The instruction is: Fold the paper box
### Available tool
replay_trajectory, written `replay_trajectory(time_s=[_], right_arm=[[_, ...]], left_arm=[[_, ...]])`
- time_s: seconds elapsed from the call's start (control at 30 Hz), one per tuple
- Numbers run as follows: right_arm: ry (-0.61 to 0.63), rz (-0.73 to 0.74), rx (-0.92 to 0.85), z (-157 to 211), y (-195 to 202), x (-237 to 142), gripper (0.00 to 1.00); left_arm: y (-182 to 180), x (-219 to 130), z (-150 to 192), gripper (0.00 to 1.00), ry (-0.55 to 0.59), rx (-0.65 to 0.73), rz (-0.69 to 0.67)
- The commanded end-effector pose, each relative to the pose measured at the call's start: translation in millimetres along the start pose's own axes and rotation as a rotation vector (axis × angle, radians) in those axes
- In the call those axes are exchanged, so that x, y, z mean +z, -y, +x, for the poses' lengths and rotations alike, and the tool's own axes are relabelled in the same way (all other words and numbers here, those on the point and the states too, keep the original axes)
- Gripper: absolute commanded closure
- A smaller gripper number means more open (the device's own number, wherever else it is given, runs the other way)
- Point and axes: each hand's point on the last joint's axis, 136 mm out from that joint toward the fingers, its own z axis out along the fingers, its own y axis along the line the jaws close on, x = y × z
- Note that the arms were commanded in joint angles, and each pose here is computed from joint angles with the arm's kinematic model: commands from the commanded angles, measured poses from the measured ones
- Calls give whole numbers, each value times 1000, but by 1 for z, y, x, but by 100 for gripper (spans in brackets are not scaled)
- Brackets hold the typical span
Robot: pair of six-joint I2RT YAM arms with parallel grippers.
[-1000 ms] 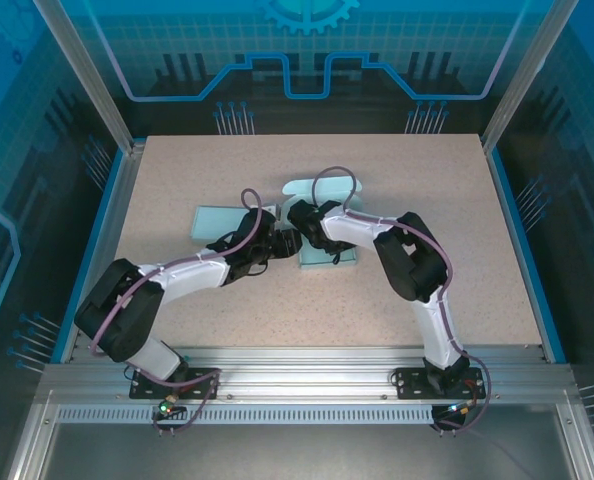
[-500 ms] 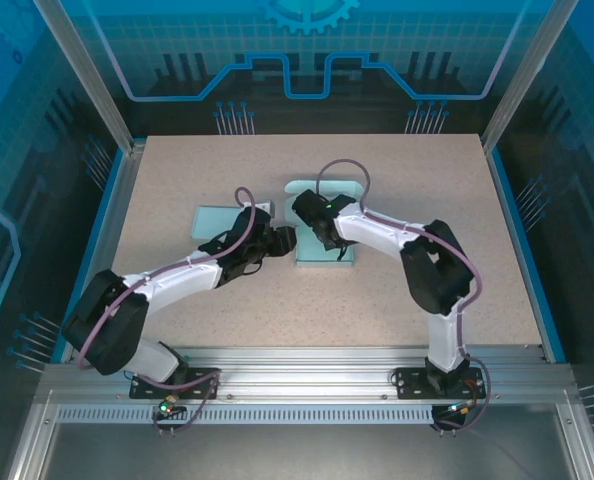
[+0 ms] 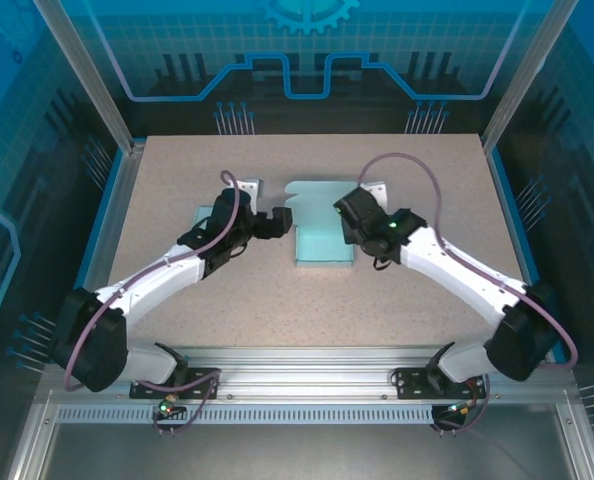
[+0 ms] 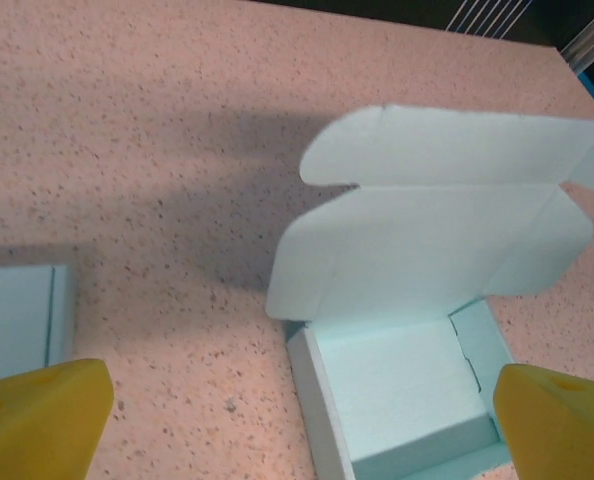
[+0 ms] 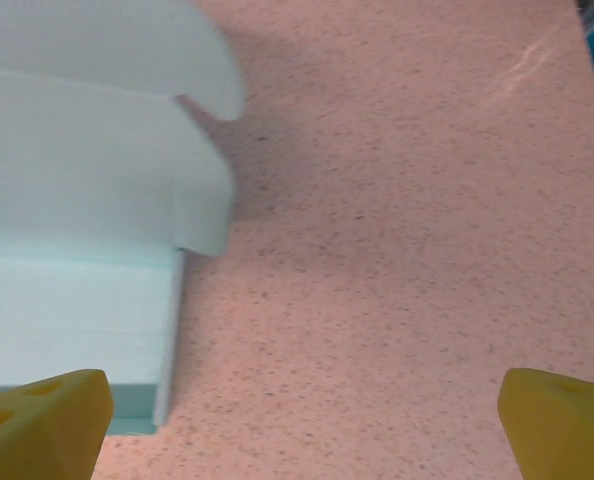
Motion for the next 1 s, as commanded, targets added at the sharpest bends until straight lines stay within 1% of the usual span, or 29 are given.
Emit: replay_trajectory(time_s=[0.0,0.07,0.17,0.23,0.3,0.33,0.37,0.43,0.5,0.63,0.7,0.83,0.87,0.97], right_arm=[[-42,-61,82,6,18,17,0],[-88,-232,158,6,12,29,0],[-137,-426,253,1,7,40,0],[-121,-492,243,-6,2,43,0],[-115,-547,207,-12,-5,43,3],[-111,-575,187,-16,-9,43,5],[-111,-603,165,-18,-14,44,8],[-113,-647,140,-22,-20,47,14],[-117,-674,117,-25,-26,53,19],[-130,-680,101,-31,-29,71,23],[-133,-704,93,-35,-33,76,26],[-134,-766,85,-43,-45,79,36],[-135,-774,88,-44,-48,81,39],[-148,-787,92,-45,-53,85,44]], left_arm=[[4,1,-16,1,-5,66,58],[5,7,-19,1,-22,103,94],[12,19,-14,2,-92,169,176],[14,27,-9,7,-137,205,220],[15,35,-6,14,-174,217,269],[14,39,-6,19,-192,215,286],[13,42,-5,20,-206,217,300],[10,48,-5,22,-224,234,318],[7,54,-6,22,-231,256,323],[1,66,-6,21,-248,299,318],[0,71,-5,22,-257,308,321],[0,80,1,30,-297,311,339],[0,82,2,31,-303,311,342],[2,86,2,32,-299,312,350]])
